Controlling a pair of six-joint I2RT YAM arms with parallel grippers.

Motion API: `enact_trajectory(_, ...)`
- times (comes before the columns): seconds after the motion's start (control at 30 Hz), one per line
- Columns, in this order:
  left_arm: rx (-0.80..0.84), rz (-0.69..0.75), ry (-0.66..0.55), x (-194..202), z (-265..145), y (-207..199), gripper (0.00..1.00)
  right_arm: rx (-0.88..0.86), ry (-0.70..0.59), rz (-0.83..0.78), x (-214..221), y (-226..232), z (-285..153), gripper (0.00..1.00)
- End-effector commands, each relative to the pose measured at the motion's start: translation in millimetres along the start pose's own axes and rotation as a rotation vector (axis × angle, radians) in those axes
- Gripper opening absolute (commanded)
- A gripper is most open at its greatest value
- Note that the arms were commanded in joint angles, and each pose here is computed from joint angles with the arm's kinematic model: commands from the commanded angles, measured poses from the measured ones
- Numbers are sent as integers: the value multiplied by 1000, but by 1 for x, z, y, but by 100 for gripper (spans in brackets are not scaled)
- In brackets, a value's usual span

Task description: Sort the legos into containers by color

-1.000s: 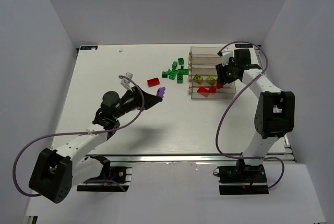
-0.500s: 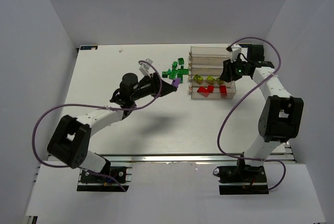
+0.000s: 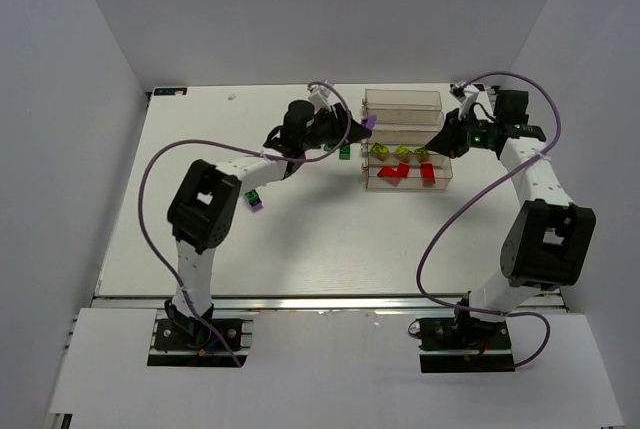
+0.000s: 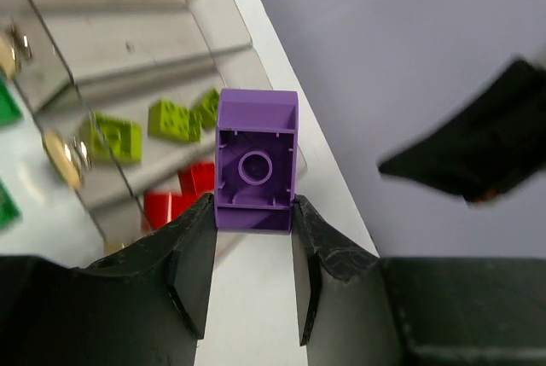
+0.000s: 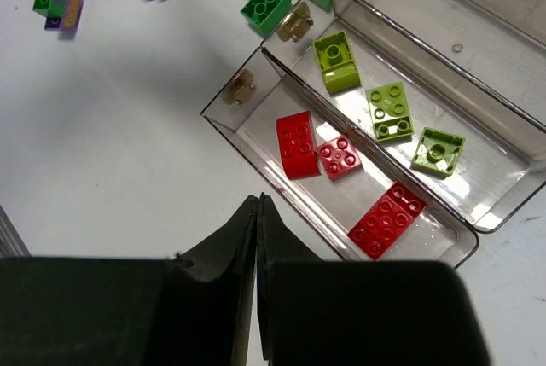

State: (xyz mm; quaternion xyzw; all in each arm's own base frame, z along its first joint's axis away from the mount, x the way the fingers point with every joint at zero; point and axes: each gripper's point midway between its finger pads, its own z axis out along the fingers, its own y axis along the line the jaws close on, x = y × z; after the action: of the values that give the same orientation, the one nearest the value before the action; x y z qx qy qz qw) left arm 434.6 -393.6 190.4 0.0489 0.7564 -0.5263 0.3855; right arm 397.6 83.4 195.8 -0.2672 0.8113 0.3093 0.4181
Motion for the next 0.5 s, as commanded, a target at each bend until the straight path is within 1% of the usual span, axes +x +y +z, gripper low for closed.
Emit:
enact_trajectory(0.0, -17, 9, -23, -15, 33, 1, 0, -46, -55, -7, -14, 15, -8, 6)
enact_trajectory(0.03, -26, 9, -19, -16, 41, 4, 0, -46, -59, -6, -15, 15, -8, 7)
enact_trajectory(0.07, 1, 32, -49, -36, 52, -10, 0, -50, -64, -8, -17, 17, -9, 8)
enact_trajectory(0.1, -9, 33, -49, -36, 60, -9, 0, -47, -68, -9, -17, 16, -10, 10)
enact_trajectory(0.13, -55, 20, -27, -26, 70, 11, 0, -45, -77, -4, -19, 15, -11, 12)
enact_trajectory(0.17, -56, 22, -33, -28, 76, 12, 0, -44, -86, -3, -22, 16, -11, 16)
enact_trajectory(0.2, -34, 36, -61, -42, 81, 1, 0, -49, -97, -3, -24, 17, -12, 21)
enact_trajectory(0.23, -76, 35, -58, -36, 90, 19, 0, -52, -105, -2, -26, 17, -13, 23)
enact_trajectory(0.27, -89, 43, -67, -39, 94, 23, 0, -62, -110, 12, -27, 18, -12, 24)
enact_trajectory(0.3, -82, 63, -93, -51, 98, 15, 0, -66, -116, 15, -29, 19, -13, 25)
enact_trajectory(0.33, -113, 77, -110, -51, 103, 28, 0, -67, -122, 17, -31, 19, -12, 25)
enact_trajectory(0.37, -121, 84, -128, -54, 105, 30, 0, -69, -124, 32, -31, 20, -12, 26)
enact_trajectory(0.47, -102, 111, -192, -65, 112, 30, 0, -67, -148, 43, -35, 16, -9, 33)
